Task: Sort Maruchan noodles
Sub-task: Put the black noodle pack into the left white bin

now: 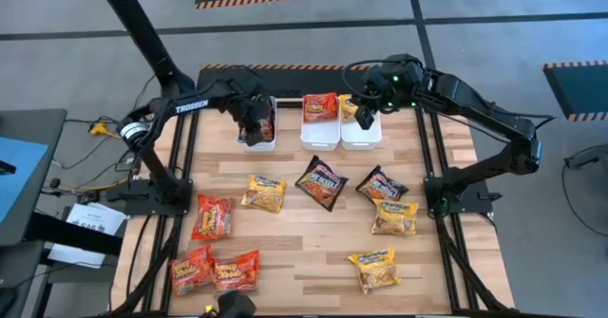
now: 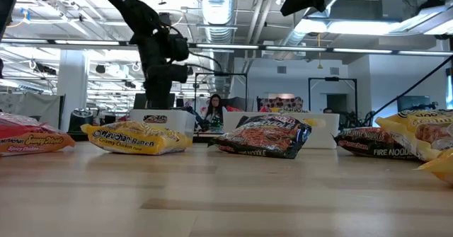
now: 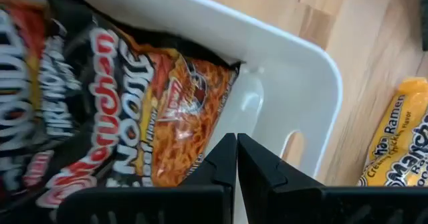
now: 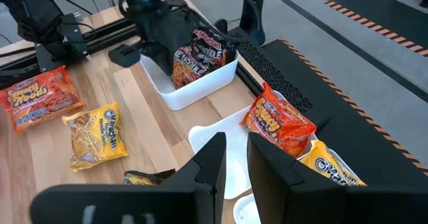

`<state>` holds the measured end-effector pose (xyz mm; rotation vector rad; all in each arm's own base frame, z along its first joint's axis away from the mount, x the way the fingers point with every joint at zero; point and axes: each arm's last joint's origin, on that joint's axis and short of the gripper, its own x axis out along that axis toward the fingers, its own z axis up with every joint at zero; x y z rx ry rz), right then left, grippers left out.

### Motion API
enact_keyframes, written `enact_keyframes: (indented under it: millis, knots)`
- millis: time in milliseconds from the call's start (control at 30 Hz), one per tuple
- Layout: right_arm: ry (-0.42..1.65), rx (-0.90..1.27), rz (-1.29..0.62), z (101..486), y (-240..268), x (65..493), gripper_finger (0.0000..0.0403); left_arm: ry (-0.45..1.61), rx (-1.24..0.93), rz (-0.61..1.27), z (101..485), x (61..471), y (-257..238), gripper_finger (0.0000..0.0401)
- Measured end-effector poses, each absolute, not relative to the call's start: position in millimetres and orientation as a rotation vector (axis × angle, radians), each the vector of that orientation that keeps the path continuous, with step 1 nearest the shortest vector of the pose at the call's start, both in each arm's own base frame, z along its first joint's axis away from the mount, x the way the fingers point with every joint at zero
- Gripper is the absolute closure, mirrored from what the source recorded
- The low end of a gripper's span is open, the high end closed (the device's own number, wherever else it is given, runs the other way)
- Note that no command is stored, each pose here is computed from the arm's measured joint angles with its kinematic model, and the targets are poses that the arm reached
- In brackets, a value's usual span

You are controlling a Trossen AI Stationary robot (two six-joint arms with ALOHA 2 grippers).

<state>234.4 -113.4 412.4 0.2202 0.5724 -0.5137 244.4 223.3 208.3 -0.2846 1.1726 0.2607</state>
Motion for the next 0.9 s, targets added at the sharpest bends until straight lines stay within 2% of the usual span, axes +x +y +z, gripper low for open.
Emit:
enact_keyframes:
  millis: [367, 567, 900]
  knots:
    - [0.567, 0.244, -0.52, 412, -113, 234, 0.0315, 1.299, -0.372, 0.246, 165, 247, 235, 0.0401]
    - [0.566, 0.246, -0.52, 412, -113, 234, 0.0315, 1.335, -0.407, 0.365, 149, 244, 248, 0.0401]
    - [0.566, 0.247, -0.521, 412, -113, 234, 0.0315, 1.272, -0.426, 0.516, 148, 243, 261, 0.0401]
